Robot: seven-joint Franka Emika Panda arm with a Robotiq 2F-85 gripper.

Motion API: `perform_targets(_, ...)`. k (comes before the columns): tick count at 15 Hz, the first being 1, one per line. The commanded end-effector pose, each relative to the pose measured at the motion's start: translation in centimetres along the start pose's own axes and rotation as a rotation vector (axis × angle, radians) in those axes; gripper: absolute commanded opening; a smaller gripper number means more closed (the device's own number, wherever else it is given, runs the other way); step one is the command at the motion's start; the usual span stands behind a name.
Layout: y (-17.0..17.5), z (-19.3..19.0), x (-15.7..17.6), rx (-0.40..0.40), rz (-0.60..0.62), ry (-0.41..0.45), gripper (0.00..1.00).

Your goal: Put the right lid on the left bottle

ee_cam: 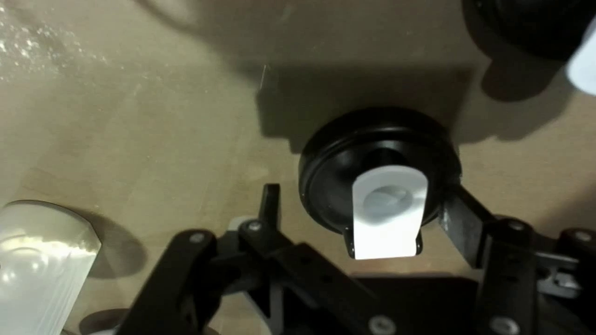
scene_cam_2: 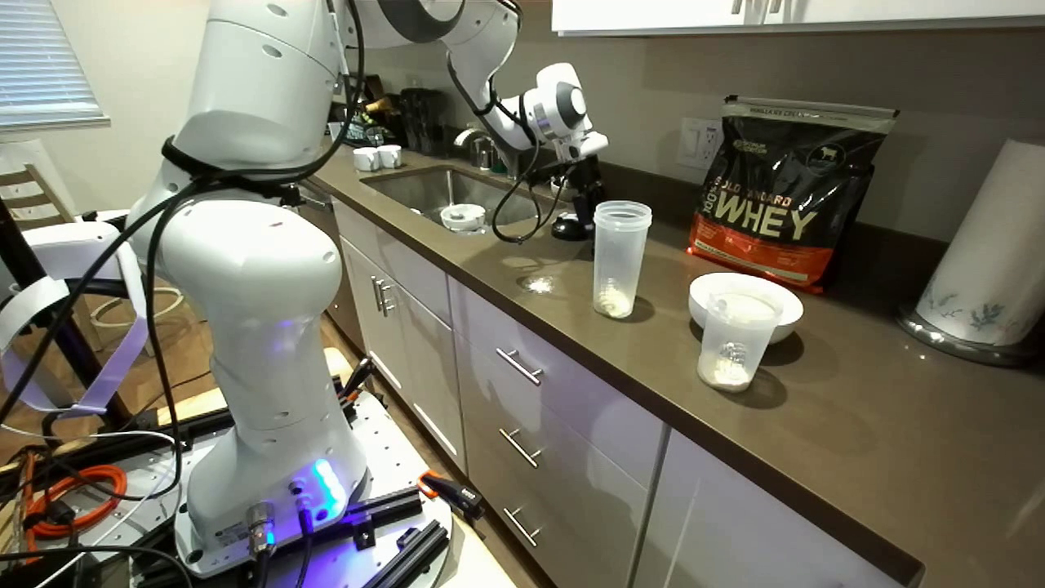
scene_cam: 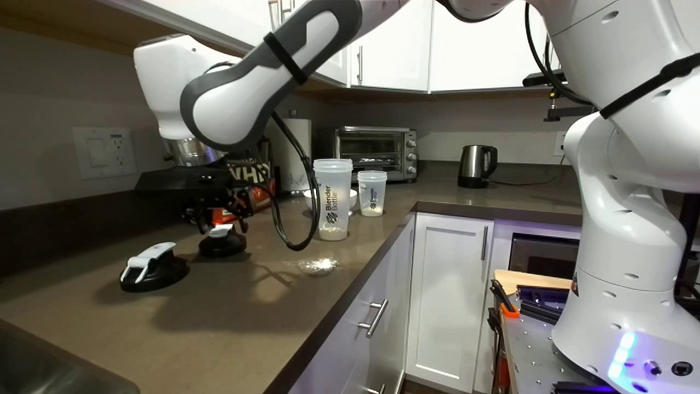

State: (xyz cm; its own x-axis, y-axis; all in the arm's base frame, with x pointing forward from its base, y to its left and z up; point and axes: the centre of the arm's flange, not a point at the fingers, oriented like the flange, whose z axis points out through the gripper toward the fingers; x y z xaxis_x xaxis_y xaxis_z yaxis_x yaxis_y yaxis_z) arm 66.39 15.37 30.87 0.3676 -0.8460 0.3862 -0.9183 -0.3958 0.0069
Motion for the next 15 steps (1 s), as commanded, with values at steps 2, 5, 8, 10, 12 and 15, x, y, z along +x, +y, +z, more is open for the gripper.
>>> perform_targets(2,-0.67,0.4,0.28,-0.015,0.033,0.0,0.72)
perform_targets(5,-0.73,0.53,0.29,-0.018,0.032,0.0,0.55)
perform_targets(8,-0.77,0.61,0.29,-0.019,0.032,-0.001,0.51)
perform_targets(10,-0.77,0.64,0.29,-0.019,0.032,-0.002,0.55)
perform_targets(12,-0.74,0.7,0.27,-0.019,0.032,-0.004,0.5)
perform_targets(15,-0.68,0.81,0.22,-0.02,0.03,-0.005,0.23)
